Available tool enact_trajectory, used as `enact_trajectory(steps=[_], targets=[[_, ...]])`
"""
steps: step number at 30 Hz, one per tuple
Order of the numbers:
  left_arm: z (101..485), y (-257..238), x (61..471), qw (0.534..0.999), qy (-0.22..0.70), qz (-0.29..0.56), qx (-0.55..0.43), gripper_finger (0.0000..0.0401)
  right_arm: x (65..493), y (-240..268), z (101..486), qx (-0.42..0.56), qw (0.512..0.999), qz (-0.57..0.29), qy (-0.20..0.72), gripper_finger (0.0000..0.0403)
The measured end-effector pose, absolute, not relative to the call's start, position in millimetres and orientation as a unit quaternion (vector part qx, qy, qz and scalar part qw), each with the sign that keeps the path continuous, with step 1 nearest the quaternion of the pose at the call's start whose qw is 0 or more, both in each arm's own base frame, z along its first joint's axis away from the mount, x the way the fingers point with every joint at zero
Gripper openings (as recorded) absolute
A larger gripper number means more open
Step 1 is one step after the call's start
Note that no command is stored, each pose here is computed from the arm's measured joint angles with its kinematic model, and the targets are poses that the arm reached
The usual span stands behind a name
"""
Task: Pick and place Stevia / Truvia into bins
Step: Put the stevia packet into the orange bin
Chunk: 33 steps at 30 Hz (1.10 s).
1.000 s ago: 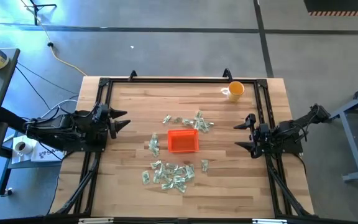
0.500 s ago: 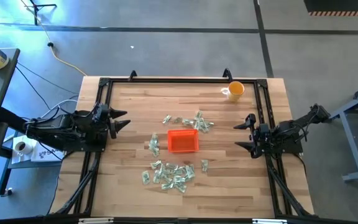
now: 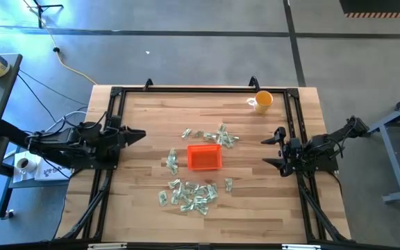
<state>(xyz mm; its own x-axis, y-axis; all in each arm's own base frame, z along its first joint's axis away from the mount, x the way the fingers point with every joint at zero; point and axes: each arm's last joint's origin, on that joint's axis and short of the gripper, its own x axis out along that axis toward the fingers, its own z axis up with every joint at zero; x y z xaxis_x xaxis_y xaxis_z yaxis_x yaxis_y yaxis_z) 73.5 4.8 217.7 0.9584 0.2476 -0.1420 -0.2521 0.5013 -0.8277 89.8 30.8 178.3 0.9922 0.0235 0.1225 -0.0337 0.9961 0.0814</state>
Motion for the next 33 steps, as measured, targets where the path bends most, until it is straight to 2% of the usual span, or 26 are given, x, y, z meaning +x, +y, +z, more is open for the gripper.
enact_trajectory(steps=[4, 12, 15, 18, 21, 25, 29, 33], targets=[[219, 5, 74, 0.834, -0.014, 0.142, -0.533, 0.0317, 90, 30, 180, 0.01, 0.998, -0.003, -0.07, 0.0319], [218, 7, 73, 0.771, -0.047, 0.17, -0.611, 0.0317, 86, 27, 195, 0.031, 0.991, -0.033, -0.126, 0.0319], [219, 8, 73, 0.759, -0.068, 0.19, -0.619, 0.0317, 82, 26, 209, 0.083, 0.977, -0.005, -0.195, 0.0319], [219, 10, 72, 0.754, -0.087, 0.21, -0.616, 0.0317, 73, 22, 225, 0.175, 0.943, 0.021, -0.282, 0.0319], [218, 11, 72, 0.751, -0.1, 0.228, -0.612, 0.0317, 66, 14, 236, 0.213, 0.915, -0.04, -0.341, 0.0319], [218, 11, 71, 0.751, -0.101, 0.235, -0.609, 0.0317, 87, 12, 217, 0.309, 0.908, -0.13, -0.252, 0.0319], [215, 11, 71, 0.754, -0.083, 0.239, -0.606, 0.0317, 110, 12, 203, 0.372, 0.902, -0.117, -0.184, 0.0319], [208, 10, 70, 0.764, -0.047, 0.249, -0.594, 0.0317, 136, 3, 212, 0.389, 0.905, -0.127, -0.116, 0.0319]])
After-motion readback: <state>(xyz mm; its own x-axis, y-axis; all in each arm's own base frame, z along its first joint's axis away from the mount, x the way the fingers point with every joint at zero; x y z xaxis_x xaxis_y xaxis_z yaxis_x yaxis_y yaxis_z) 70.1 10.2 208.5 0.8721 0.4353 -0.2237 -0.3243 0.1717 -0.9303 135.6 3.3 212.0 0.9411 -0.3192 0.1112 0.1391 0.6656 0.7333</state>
